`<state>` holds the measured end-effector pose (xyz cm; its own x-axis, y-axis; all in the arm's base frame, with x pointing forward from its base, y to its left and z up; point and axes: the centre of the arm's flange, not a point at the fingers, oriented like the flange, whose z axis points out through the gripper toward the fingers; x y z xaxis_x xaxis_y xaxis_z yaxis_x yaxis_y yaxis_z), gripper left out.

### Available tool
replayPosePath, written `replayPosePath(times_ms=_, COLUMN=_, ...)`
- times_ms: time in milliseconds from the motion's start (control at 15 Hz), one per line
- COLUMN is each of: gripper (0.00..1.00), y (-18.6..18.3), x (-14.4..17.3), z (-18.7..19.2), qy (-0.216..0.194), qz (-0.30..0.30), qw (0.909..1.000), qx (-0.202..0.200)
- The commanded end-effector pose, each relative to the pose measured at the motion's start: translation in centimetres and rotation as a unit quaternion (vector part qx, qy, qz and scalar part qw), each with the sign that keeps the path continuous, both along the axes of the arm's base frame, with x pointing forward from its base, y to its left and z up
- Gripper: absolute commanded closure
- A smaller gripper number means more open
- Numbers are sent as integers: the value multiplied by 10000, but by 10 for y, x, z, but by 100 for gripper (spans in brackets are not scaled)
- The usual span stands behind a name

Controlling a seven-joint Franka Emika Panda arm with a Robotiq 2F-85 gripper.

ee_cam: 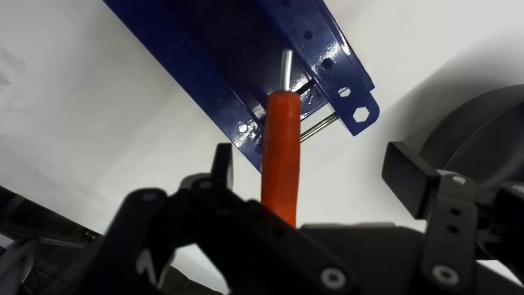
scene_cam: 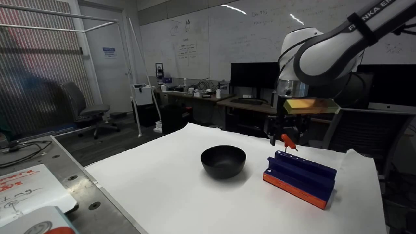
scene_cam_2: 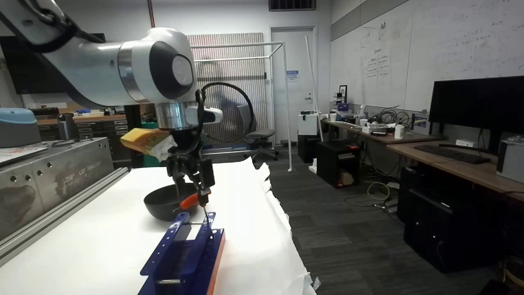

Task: Pick the orange object and put it in the bowl

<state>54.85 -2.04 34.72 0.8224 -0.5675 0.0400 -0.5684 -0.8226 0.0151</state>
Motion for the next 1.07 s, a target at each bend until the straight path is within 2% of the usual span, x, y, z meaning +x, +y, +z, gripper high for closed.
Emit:
replayPosePath(times_ms=0, gripper=42, y=-2, x=12, z=4, qy=-35, qz=-158, qw=9997, qx=-177)
replayPosePath(times_ms=267, gripper=73, y=0, x=6, z=12, qy=3, qz=-364, qw=9981, qx=-489)
replayPosePath(times_ms=467, gripper=92, y=1, x=2, z=18, qy=31, qz=-525, qw=9961, qx=-712)
replayPosePath(times_ms=733, gripper=89, y=8, x=-9, z=46, qy=89, qz=-757, qw=9921, qx=-998)
replayPosePath(times_ms=1000, gripper=90, y=36, x=-18, z=114, qy=-127, qz=-579, qw=9942, qx=-896)
